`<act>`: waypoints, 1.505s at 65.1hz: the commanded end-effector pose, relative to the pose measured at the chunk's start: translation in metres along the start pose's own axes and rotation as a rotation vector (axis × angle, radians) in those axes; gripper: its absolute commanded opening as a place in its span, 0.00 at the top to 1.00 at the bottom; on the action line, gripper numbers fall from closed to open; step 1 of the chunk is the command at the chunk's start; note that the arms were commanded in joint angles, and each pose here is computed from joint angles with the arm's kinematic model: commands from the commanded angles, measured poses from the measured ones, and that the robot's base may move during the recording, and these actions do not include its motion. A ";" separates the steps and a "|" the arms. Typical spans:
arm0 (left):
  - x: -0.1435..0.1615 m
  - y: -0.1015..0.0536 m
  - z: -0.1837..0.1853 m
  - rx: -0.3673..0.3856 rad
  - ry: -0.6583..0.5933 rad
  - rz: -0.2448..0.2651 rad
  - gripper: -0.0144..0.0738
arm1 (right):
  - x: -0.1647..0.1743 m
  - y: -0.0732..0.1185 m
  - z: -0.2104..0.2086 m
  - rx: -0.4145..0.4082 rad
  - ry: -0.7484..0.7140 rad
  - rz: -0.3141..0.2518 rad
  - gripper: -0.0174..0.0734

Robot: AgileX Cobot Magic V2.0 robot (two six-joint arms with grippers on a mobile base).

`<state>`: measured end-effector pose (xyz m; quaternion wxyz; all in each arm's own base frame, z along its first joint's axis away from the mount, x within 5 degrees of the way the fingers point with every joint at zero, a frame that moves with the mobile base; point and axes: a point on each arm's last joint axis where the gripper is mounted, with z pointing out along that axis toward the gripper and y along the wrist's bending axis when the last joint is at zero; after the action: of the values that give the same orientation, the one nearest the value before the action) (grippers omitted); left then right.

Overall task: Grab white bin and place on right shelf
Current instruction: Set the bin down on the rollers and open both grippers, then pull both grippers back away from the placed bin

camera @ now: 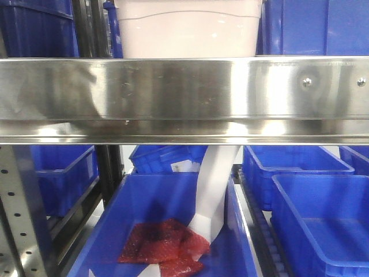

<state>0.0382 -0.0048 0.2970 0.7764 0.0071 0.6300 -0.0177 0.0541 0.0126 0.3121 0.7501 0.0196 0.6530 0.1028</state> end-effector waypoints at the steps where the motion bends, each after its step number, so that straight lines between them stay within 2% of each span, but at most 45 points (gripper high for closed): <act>1: -0.013 0.003 0.000 -0.032 -0.075 -0.006 0.97 | -0.011 -0.001 0.001 0.027 -0.048 0.005 0.75; 40: -0.013 0.003 0.000 -0.032 -0.075 -0.006 0.97 | -0.011 -0.003 0.001 0.047 -0.063 0.006 0.75; 47: -0.013 0.003 0.000 -0.032 -0.075 -0.006 0.97 | -0.011 -0.009 0.001 0.099 -0.085 -0.038 0.75; 54: -0.013 0.003 0.000 -0.032 -0.075 -0.006 0.97 | 0.005 -0.013 0.003 0.122 -0.014 -0.079 0.75; 55: -0.013 0.003 0.000 -0.032 -0.075 -0.006 0.97 | 0.008 -0.014 0.003 0.125 0.000 -0.049 0.75; 56: -0.013 0.003 0.000 -0.032 -0.075 -0.006 0.97 | 0.011 -0.015 0.003 0.131 0.015 -0.061 0.75; 66: -0.013 0.003 0.000 -0.032 -0.075 -0.006 0.97 | 0.037 -0.025 0.004 0.196 0.050 0.019 0.75; 69: -0.013 0.003 0.000 -0.032 -0.075 -0.006 0.97 | 0.042 -0.027 0.004 0.195 0.016 0.002 0.75; 72: -0.013 0.003 0.000 -0.032 -0.075 -0.006 0.97 | 0.049 -0.028 0.002 0.183 -0.036 -0.042 0.75; 81: -0.013 0.003 0.000 -0.032 -0.075 -0.006 0.97 | 0.076 -0.030 -0.010 0.150 -0.181 -0.078 0.75; 88: -0.013 0.003 0.000 -0.032 -0.075 -0.006 0.97 | 0.086 -0.030 -0.018 0.153 -0.135 -0.167 0.75; 98: -0.013 0.003 0.001 -0.032 -0.072 -0.006 0.97 | 0.089 -0.027 -0.016 0.098 -0.102 -0.149 0.75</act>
<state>0.0386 -0.0048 0.2952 0.7746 0.0069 0.6322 -0.0169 0.0559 -0.0017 0.2111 0.7564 0.0319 0.6532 0.0124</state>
